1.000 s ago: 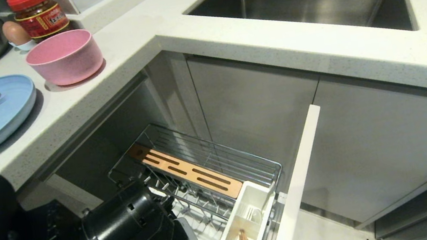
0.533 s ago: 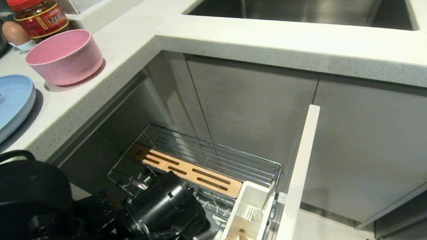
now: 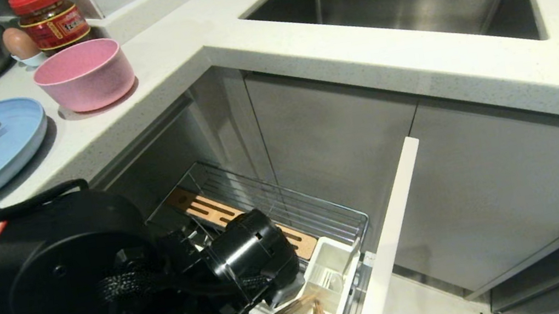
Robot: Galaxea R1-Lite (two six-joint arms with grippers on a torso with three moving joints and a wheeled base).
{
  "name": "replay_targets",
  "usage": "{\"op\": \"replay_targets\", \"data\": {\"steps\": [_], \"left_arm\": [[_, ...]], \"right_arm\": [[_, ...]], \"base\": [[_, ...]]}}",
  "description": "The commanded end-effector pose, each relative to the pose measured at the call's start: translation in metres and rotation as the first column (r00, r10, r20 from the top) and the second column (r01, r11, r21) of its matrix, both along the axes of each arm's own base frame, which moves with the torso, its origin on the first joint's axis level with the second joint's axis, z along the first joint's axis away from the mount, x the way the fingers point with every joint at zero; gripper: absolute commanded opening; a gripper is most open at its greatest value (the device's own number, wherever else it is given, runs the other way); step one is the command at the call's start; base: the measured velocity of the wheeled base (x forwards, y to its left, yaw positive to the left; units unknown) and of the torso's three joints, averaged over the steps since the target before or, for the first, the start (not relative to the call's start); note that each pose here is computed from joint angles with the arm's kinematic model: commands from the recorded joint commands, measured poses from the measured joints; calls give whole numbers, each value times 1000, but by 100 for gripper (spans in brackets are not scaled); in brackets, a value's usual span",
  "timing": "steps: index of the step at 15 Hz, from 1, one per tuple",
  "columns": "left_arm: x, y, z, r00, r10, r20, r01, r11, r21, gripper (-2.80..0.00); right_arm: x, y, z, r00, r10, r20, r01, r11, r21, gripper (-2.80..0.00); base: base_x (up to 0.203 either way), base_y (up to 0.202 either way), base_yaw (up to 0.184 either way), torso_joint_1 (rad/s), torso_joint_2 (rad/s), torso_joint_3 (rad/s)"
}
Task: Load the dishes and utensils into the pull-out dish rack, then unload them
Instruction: Pick up the chopsticks and place it in the cupboard
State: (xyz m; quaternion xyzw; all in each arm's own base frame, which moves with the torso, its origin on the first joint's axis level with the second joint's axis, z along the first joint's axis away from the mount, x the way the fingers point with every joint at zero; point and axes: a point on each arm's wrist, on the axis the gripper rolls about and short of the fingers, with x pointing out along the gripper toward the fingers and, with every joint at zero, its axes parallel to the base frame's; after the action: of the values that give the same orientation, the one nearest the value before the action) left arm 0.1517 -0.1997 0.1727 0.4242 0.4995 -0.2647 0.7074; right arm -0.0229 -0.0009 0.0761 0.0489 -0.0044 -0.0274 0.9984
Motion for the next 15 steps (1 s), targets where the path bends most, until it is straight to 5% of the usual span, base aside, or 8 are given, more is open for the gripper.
{"op": "replay_targets", "data": {"steps": [1, 15], "left_arm": [[5, -8, -2, 1000, -11, -2, 11, 1000, 13, -280], [30, -40, -27, 998, -46, -31, 50, 990, 132, -280]], "right_arm": [[0, 0, 0, 1000, 0, 5, 0, 1000, 0, -280], [0, 0, 0, 1000, 0, 5, 0, 1000, 0, -280]], "base": [[0, 0, 0, 0, 0, 0], [0, 0, 0, 0, 0, 0]]}}
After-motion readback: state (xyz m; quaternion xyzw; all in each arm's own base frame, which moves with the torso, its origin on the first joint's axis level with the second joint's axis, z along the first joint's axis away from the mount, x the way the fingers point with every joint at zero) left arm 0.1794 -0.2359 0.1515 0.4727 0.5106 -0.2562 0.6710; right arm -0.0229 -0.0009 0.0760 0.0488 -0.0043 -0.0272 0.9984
